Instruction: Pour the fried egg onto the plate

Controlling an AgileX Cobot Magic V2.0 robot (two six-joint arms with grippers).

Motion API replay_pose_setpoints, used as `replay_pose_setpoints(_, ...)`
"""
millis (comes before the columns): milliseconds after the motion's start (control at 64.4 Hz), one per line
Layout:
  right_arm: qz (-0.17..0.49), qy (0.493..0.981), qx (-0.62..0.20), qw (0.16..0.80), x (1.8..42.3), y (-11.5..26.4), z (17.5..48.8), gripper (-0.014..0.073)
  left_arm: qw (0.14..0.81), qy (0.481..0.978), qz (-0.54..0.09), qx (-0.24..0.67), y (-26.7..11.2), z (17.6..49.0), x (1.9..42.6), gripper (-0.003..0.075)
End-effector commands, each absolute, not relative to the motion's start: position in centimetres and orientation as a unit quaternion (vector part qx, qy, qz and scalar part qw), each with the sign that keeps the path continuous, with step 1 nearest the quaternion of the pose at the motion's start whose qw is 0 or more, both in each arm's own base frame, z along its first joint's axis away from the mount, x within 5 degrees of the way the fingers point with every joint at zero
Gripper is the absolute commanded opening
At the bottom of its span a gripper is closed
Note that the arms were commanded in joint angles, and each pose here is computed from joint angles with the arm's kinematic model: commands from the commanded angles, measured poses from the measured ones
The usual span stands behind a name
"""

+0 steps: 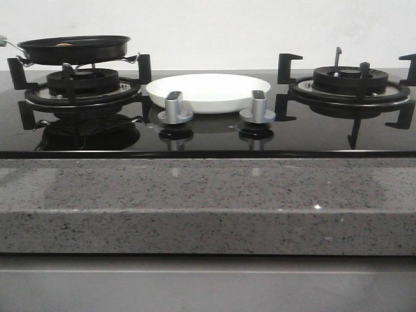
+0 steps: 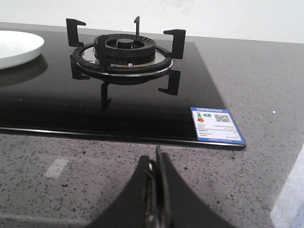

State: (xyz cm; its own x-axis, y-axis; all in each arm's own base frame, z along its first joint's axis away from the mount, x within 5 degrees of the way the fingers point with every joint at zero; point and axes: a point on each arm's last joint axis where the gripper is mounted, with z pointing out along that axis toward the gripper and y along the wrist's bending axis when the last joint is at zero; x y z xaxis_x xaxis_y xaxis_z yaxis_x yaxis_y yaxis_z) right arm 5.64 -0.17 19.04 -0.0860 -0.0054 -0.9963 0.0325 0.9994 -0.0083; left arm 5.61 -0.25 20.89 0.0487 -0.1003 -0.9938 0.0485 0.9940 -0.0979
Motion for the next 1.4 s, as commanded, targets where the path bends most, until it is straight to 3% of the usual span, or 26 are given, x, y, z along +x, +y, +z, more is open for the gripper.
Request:
replay_pose_setpoints(0, -0.025, 0.703, 0.005, 0.711, 5.5, -0.2, 20.0, -0.0066, 0.754, 0.654, -0.054, -0.023, -0.2, 21.5, 5.4, -0.0019)
replay_pose_setpoints(310, -0.027, 0.659, 0.006, 0.751, 5.3, -0.2, 21.7, -0.0066, 0.787, 0.613, -0.065, -0.032, -0.1, 23.7, 5.0, -0.0019)
replay_pose_setpoints(590, -0.027, 0.615, 0.004, 0.788, 2.8, -0.1, 30.1, -0.0066, 0.788, 0.610, -0.079, -0.025, -0.3, 31.5, 2.2, -0.0019)
replay_pose_setpoints(885, -0.023, 0.711, 0.003, 0.703, 4.1, -0.1, 36.0, -0.0066, 0.714, 0.695, -0.079, -0.016, -0.5, 36.9, 3.0, -0.0019)
replay_pose_setpoints(1102, -0.021, 0.755, 0.003, 0.655, 6.4, -0.2, 35.7, -0.0066, 0.680, 0.729, -0.078, -0.018, -0.7, 36.7, 5.1, -0.0019)
replay_pose_setpoints(1382, -0.020, 0.776, 0.003, 0.631, 7.4, -0.2, 35.2, -0.0066, 0.660, 0.747, -0.077, -0.020, -0.7, 36.5, 6.6, -0.0018)
